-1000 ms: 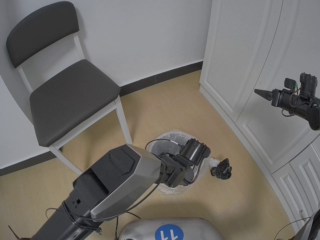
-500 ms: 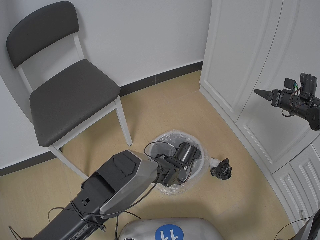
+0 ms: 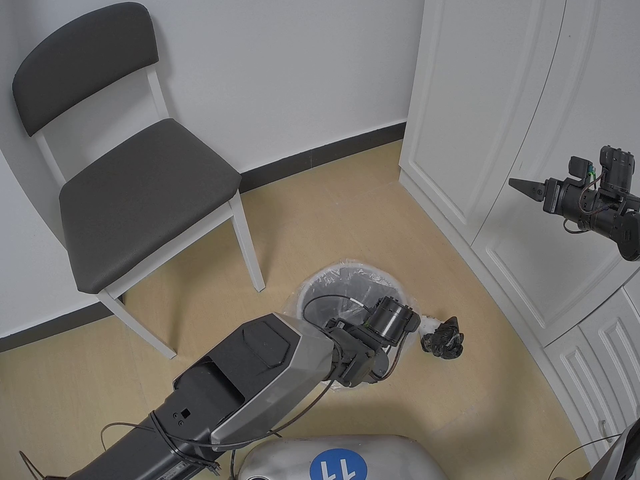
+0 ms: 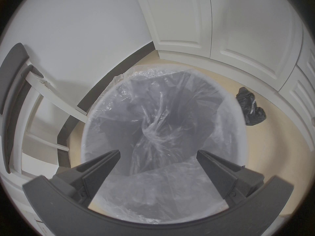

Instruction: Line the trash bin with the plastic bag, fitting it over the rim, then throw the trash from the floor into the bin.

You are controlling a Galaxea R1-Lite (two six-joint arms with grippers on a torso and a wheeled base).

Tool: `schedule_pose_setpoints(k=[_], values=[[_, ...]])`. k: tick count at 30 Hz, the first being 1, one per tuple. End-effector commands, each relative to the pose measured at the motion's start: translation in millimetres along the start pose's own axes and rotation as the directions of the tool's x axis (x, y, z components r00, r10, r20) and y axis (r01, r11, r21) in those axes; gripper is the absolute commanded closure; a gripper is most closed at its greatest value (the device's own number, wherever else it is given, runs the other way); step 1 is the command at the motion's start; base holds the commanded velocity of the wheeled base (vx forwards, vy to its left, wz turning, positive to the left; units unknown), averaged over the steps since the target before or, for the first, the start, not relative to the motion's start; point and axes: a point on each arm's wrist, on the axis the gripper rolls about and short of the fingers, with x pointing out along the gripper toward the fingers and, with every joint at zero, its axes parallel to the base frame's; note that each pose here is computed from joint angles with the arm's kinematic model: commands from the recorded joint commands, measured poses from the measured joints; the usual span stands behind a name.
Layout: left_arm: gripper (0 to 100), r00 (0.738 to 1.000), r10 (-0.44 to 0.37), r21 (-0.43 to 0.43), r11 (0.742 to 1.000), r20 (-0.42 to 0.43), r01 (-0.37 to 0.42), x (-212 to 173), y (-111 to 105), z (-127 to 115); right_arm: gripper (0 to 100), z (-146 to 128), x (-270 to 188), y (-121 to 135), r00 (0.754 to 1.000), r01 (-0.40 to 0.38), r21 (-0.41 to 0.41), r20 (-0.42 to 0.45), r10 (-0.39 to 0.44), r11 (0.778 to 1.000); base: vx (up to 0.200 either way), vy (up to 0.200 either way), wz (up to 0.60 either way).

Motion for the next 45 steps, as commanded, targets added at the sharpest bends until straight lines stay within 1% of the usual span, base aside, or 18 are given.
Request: schedule_pose_setpoints(k=[1, 3, 9, 10, 12, 16, 17, 18, 22, 23, 26, 32, 40, 45], values=[[0, 1.0, -0.022, 0.007, 1.0, 0.007, 0.022, -11, -13, 1, 0, 1, -1, -1, 1.0, 0.004, 0.0, 0.003, -0.004, 1.0, 0.0, 0.0, 0.0], [0, 1.0, -0.02, 0.01, 1.0, 0.004, 0.02, -11, -13, 0, 0, 1, -1, -1, 1.0, 0.004, 0.0, 0.003, -0.004, 1.0, 0.0, 0.0, 0.0], [0, 1.0, 0.009, -0.015, 1.0, -0.001, -0.009, -4, 0, 2, 0, 1, -1, -1, 1.0, 0.004, 0.0, 0.003, -0.004, 1.0, 0.0, 0.0, 0.0], [0, 1.0, 0.02, -0.038, 0.999, -0.002, -0.02, -1, 7, 5, 0, 1, -1, -2, 1.0, 0.005, 0.0, 0.003, -0.005, 1.0, 0.0, 0.0, 0.0], [0, 1.0, 0.027, -0.058, 0.998, 0.005, -0.027, -2, 13, 10, 0, 0, -1, -2, 1.0, 0.004, 0.002, -0.001, -0.004, 1.0, 0.0, 0.0, 0.0], [0, 0.999, 0.031, -0.081, 0.996, 0.016, -0.03, -5, 18, 17, 0, 0, -1, -2, 1.0, 0.004, 0.002, -0.001, -0.004, 1.0, 0.0, 0.0, 0.0], [0, 0.999, 0.03, -0.102, 0.994, 0.027, -0.027, -10, 20, 23, 0, 0, -1, -2, 1.0, 0.004, 0.002, -0.001, -0.004, 1.0, 0.0, 0.0, 0.0], [0, 0.999, 0.025, -0.109, 0.994, 0.033, -0.022, -15, 18, 25, 0, 0, -1, -2, 1.0, 0.004, 0.002, -0.001, -0.004, 1.0, 0.0, 0.0, 0.0], [0, 1.0, 0.011, -0.1, 0.995, 0.018, -0.01, -27, 15, 21, 0, 0, -1, -2, 1.0, 0.004, 0.002, -0.001, -0.004, 1.0, 0.0, 0.0, 0.0], [0, 1.0, -0.001, -0.095, 0.996, 0.009, 0.002, -34, 8, 16, 0, 0, -1, -1, 1.0, 0.004, 0.001, 0.0, -0.004, 1.0, 0.0, 0.0, 0.0], [0, 1.0, -0.015, -0.095, 0.995, 0.003, 0.015, -43, 3, 14, 0, 0, -1, -2, 1.0, 0.004, 0.002, -0.001, -0.004, 1.0, 0.0, 0.0, 0.0], [0, 1.0, -0.024, -0.089, 0.996, 0.004, 0.024, -48, -1, 13, 0, 0, -1, -2, 1.0, 0.004, 0.002, -0.001, -0.004, 1.0, 0.0, 0.0, 0.0], [0, 0.998, -0.053, -0.066, 0.997, -0.017, 0.052, -64, -16, 0, 0, 0, -1, -1, 1.0, 0.004, 0.001, 0.0, -0.004, 1.0, 0.0, 0.0, 0.0], [0, 0.998, -0.065, -0.064, 0.996, -0.012, 0.064, -71, -20, 0, 0, 0, -1, -1, 1.0, 0.004, 0.001, 0.0, -0.004, 1.0, 0.0, 0.0, 0.0]])
